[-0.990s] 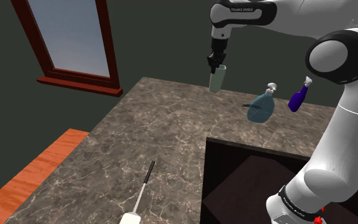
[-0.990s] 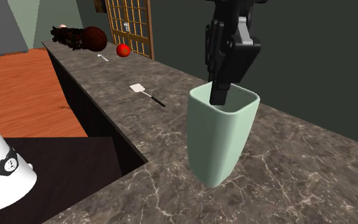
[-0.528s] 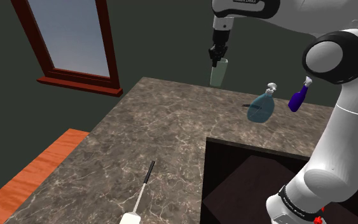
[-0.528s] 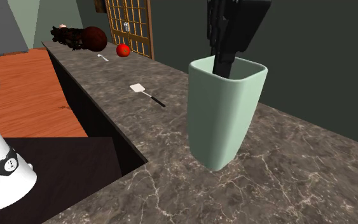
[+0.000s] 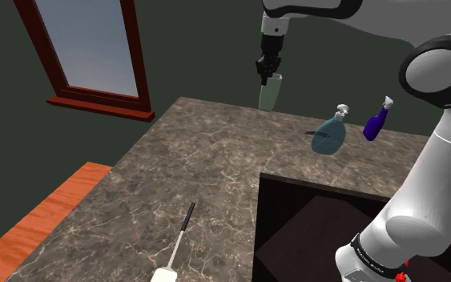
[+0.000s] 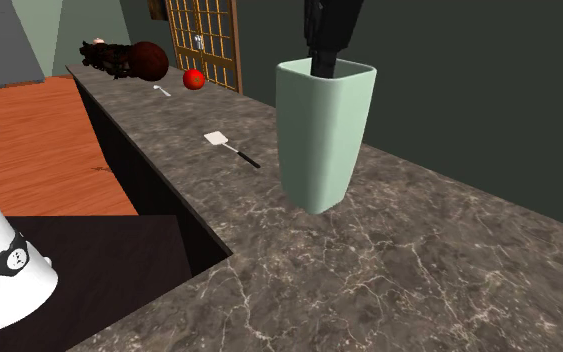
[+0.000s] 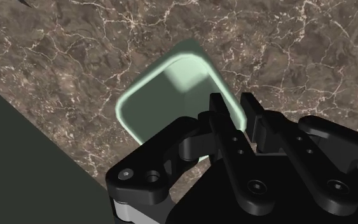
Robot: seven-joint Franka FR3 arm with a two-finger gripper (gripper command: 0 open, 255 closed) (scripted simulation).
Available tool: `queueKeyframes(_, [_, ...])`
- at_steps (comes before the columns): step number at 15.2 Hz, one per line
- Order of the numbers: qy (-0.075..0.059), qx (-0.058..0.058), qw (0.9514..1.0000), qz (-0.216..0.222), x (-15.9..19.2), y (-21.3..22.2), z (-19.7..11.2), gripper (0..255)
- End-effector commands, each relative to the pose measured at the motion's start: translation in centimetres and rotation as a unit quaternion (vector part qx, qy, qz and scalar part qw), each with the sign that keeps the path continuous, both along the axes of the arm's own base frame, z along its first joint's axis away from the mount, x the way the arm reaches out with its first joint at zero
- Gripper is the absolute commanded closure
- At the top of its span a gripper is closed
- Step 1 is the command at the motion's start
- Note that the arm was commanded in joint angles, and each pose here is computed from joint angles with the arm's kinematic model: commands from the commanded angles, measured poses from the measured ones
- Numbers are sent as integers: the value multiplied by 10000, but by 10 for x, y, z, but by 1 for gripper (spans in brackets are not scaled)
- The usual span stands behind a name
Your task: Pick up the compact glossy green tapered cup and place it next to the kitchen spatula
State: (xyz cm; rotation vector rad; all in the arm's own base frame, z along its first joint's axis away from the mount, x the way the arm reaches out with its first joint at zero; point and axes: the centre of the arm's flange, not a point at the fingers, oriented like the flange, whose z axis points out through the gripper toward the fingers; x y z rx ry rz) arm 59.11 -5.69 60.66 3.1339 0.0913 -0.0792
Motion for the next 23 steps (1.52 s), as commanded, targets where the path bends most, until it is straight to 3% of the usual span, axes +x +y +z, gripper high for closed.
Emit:
queueKeyframes(1, [1, -3, 10000, -5, -10, 27, 2, 255])
queueKeyframes(23, [1, -3, 10000, -5, -92, 305, 4, 255])
